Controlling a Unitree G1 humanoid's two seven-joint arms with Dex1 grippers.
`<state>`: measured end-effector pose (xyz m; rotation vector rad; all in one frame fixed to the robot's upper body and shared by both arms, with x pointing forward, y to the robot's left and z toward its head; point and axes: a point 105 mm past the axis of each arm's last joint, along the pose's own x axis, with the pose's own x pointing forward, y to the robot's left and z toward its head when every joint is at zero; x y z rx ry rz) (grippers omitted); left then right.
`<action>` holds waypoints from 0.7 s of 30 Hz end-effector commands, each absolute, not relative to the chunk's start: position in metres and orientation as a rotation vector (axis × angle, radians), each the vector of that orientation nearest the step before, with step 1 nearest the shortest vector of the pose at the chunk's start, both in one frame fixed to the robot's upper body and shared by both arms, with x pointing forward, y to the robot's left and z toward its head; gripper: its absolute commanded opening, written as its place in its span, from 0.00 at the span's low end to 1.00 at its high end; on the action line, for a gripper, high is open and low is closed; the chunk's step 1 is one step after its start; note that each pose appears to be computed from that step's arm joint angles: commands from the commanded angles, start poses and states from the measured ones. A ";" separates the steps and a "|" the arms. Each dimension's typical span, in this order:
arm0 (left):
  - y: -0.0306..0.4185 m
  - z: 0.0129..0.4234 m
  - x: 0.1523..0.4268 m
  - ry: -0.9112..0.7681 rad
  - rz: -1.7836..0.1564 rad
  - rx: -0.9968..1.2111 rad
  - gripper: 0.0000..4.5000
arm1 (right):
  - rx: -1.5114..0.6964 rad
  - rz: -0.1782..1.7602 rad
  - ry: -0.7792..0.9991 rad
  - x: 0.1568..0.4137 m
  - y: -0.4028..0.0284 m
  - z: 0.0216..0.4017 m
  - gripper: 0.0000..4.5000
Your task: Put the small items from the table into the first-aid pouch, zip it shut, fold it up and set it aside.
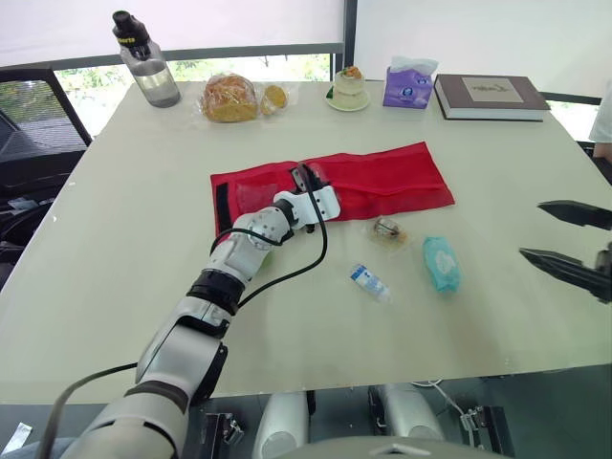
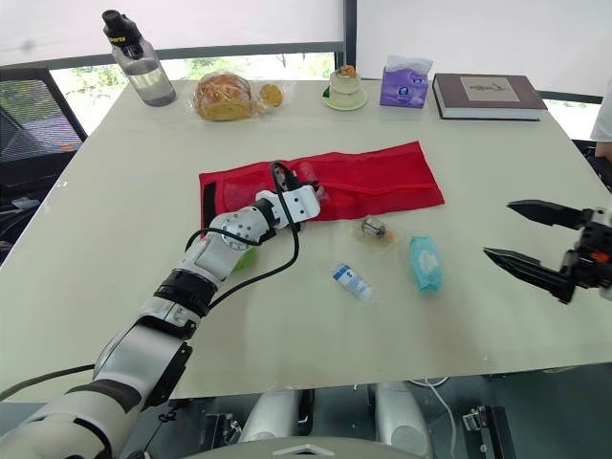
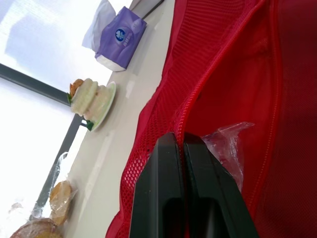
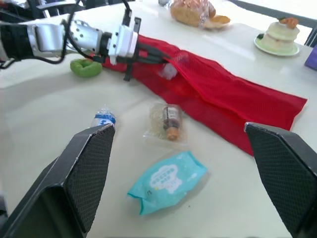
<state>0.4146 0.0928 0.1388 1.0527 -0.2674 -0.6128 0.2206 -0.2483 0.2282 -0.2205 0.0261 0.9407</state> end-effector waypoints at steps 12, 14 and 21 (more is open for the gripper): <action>0.119 0.156 0.428 -0.284 -0.557 1.067 0.00 | -0.310 0.901 -0.035 0.191 -0.255 0.245 0.99; 0.120 0.158 0.427 -0.293 -0.564 1.078 0.00 | -0.284 0.932 -0.026 0.190 -0.238 0.235 0.99; 0.129 0.161 0.423 -0.295 -0.554 1.073 0.00 | -0.259 0.953 0.112 0.204 -0.173 0.176 0.99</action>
